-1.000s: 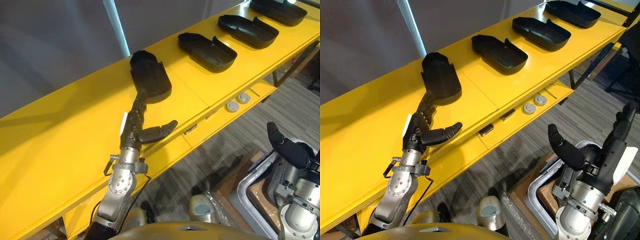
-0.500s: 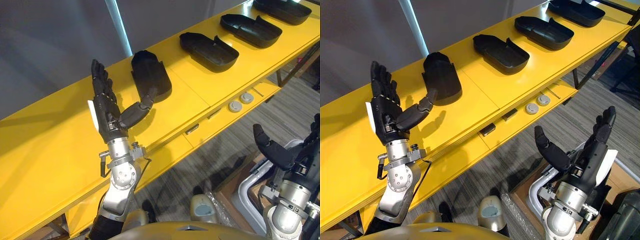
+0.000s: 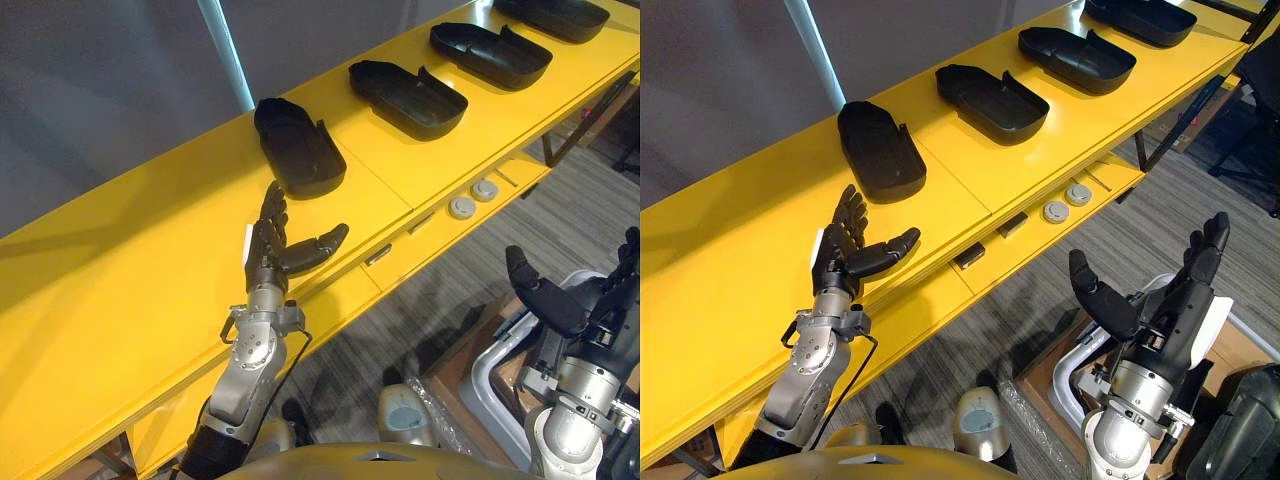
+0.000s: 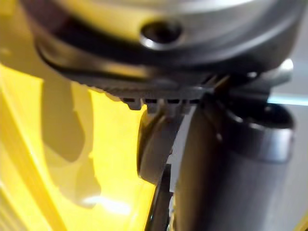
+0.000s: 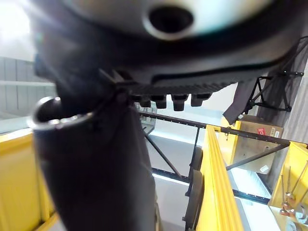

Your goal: Walk over and take three plastic housings, then place them on the shelf

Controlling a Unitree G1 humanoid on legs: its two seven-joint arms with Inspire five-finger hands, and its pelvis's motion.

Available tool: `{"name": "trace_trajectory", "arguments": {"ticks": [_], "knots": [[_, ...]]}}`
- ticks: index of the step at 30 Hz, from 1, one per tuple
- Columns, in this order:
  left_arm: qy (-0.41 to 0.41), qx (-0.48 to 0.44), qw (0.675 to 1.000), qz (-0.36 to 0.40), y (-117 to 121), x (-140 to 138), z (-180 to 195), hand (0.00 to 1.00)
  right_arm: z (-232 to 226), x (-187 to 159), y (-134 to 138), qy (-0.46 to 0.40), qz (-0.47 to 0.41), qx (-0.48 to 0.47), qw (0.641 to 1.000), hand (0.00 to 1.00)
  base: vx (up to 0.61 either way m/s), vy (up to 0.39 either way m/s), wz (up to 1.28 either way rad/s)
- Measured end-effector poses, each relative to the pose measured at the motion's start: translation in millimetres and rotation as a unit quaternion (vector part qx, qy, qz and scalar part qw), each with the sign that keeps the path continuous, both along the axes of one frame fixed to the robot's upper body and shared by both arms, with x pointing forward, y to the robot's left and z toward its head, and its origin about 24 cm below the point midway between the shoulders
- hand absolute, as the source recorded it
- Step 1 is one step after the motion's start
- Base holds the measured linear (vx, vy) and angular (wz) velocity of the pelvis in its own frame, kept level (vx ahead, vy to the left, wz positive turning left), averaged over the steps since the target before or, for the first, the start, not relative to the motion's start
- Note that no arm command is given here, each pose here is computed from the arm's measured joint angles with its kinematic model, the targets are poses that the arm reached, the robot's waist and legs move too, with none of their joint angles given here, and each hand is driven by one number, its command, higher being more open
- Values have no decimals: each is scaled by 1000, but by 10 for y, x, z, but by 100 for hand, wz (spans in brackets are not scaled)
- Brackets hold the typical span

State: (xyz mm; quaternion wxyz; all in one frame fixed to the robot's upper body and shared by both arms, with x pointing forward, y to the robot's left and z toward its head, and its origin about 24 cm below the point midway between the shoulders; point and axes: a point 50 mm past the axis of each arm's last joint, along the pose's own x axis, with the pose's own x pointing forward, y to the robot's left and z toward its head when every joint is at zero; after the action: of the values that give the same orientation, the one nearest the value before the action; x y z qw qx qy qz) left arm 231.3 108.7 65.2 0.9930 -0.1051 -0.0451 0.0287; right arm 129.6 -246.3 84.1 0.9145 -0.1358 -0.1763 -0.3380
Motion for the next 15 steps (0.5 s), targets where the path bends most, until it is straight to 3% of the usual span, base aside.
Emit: {"name": "trace_trajectory", "arguments": {"ticks": [15], "knots": [[-14,-15,1000,-21,-62,33,59,100,86,8,28,-20,6,-5,1000,100,-1,-1,-1]]}}
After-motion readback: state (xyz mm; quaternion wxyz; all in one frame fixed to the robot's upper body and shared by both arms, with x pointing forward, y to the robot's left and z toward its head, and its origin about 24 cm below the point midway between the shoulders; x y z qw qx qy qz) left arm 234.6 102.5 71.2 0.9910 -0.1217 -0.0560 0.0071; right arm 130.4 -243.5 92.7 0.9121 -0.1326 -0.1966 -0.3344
